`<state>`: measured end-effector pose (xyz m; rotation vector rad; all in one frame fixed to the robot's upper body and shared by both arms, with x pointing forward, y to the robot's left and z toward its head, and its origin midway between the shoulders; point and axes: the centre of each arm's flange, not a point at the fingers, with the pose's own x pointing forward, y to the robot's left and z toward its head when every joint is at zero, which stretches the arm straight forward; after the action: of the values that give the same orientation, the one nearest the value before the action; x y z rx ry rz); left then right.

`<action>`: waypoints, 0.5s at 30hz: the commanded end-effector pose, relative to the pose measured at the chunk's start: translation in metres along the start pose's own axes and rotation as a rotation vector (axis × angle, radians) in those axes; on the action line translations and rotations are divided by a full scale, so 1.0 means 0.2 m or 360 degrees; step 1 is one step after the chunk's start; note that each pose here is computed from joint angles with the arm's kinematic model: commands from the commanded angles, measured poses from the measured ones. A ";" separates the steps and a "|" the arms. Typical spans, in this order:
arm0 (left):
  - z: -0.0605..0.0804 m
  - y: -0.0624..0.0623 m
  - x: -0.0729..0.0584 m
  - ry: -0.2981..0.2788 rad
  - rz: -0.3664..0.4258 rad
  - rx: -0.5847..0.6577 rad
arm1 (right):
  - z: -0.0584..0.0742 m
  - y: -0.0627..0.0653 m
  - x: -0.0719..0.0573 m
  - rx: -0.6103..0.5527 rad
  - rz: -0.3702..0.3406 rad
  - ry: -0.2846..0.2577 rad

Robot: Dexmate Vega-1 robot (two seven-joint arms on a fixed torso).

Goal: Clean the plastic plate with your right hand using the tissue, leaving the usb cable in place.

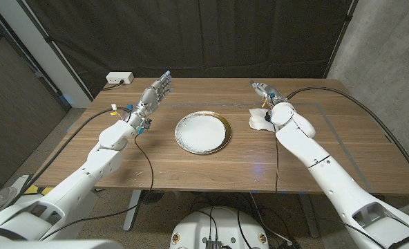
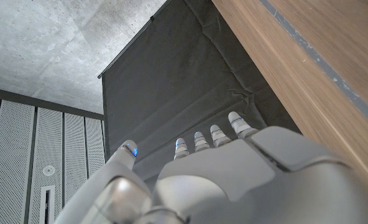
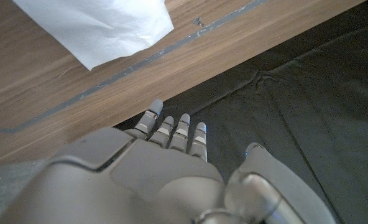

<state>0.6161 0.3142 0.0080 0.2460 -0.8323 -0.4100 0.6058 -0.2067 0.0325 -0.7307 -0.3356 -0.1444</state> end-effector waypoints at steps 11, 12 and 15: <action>-0.07 0.12 -0.06 0.0165 0.0097 -0.0235 | -0.11 0.03 0.04 0.1059 0.0108 -0.0651; -0.07 0.12 -0.06 0.0168 0.0098 -0.0232 | -0.11 0.02 0.04 0.1068 0.0102 -0.0658; -0.08 0.14 -0.06 0.0181 0.0092 -0.0230 | -0.11 0.02 0.04 0.1071 0.0083 -0.0653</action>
<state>0.6230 0.3347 0.0030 0.1521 -0.7452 -0.3959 0.6300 -0.2082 0.0026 -0.2787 -0.5213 0.1380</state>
